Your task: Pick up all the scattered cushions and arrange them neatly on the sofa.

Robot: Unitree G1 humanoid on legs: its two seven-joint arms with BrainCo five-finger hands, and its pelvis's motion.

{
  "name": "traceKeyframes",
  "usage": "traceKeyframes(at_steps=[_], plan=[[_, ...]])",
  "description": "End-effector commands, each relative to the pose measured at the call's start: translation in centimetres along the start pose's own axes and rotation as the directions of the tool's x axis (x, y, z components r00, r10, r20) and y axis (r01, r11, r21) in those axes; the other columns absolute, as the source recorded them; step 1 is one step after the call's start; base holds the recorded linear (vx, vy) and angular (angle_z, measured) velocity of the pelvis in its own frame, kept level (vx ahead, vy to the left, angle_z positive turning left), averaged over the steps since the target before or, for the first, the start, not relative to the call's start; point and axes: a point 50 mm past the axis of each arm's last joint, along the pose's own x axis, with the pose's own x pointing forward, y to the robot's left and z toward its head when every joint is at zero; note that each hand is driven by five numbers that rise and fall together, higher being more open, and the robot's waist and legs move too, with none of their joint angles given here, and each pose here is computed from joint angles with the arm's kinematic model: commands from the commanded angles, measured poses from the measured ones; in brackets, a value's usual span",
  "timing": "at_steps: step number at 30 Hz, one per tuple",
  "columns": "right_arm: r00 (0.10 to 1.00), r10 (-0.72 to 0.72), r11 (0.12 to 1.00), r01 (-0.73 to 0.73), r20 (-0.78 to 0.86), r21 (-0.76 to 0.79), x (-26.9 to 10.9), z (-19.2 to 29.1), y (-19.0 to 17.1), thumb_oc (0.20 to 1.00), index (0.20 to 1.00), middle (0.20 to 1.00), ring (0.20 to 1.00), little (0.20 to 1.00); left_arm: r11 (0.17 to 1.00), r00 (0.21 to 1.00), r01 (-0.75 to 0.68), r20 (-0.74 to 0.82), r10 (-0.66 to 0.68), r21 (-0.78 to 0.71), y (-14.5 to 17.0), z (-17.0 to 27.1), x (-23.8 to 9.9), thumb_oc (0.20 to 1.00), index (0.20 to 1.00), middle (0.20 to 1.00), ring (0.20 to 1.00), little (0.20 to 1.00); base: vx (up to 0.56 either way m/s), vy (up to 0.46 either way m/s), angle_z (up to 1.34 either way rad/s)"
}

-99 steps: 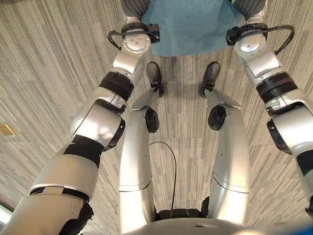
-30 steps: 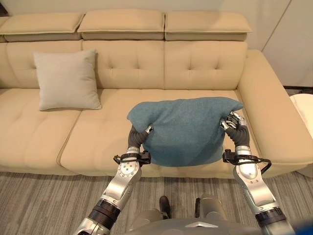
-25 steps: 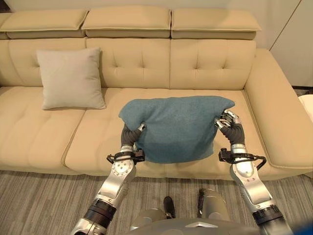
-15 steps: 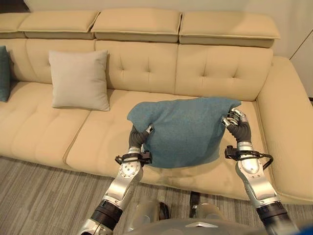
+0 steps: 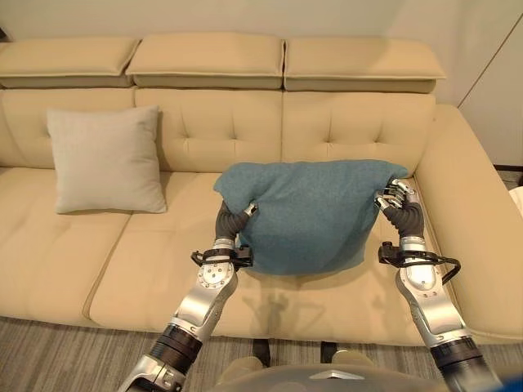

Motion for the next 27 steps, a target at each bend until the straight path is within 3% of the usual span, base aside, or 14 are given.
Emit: traceKeyframes(at_steps=[1, 7, 12, 18, 27], plan=[[0.975, 0.04, 0.998, -0.049, 0.218, 0.032, 2.1, 4.1, 1.5, 0.2, 0.2, 0.2, 0.2, 0.2, 0.992, 0.953, 0.129, 0.276, -0.122, -0.008, -3.3, 5.3, 1.3, 0.2, 0.2, 0.2, 0.2, 0.2, 0.09, 0.044, 0.02], [0.936, 0.065, 0.998, -0.059, 0.345, -0.028, 5.1, 7.3, 3.2, 0.2, 0.2, 0.2, 0.2, 0.2, 0.993, 0.924, 0.079, 0.368, -0.105, 0.084, -4.8, 8.2, 4.5, 0.2, 0.2, 0.2, 0.2, 0.2, 0.05, 0.016, -0.02], [0.857, 0.062, 0.997, -0.024, 0.512, -0.079, 9.8, 13.7, 5.7, 0.2, 0.2, 0.2, 0.2, 0.2, 0.99, 0.84, 0.026, 0.534, -0.096, 0.136, -7.6, 15.4, 8.5, 0.2, 0.2, 0.2, 0.2, 0.2, -0.17, -0.004, 0.06], [0.777, 0.058, 0.982, 0.068, 0.626, -0.176, 14.0, 20.9, 5.4, 0.2, 0.2, 0.2, 0.2, 0.2, 0.966, 0.762, -0.119, 0.645, -0.06, 0.23, -6.7, 22.7, 11.7, 0.2, 0.2, 0.2, 0.2, 0.2, -0.04, 0.01, 0.01], [0.752, 0.076, 0.961, 0.121, 0.654, -0.25, 15.6, 23.7, 5.1, 0.2, 0.2, 0.2, 0.2, 0.2, 0.956, 0.741, -0.178, 0.671, -0.026, 0.233, -6.0, 25.7, 12.7, 0.2, 0.2, 0.2, 0.2, 0.2, 0.0, 0.006, -0.07]])
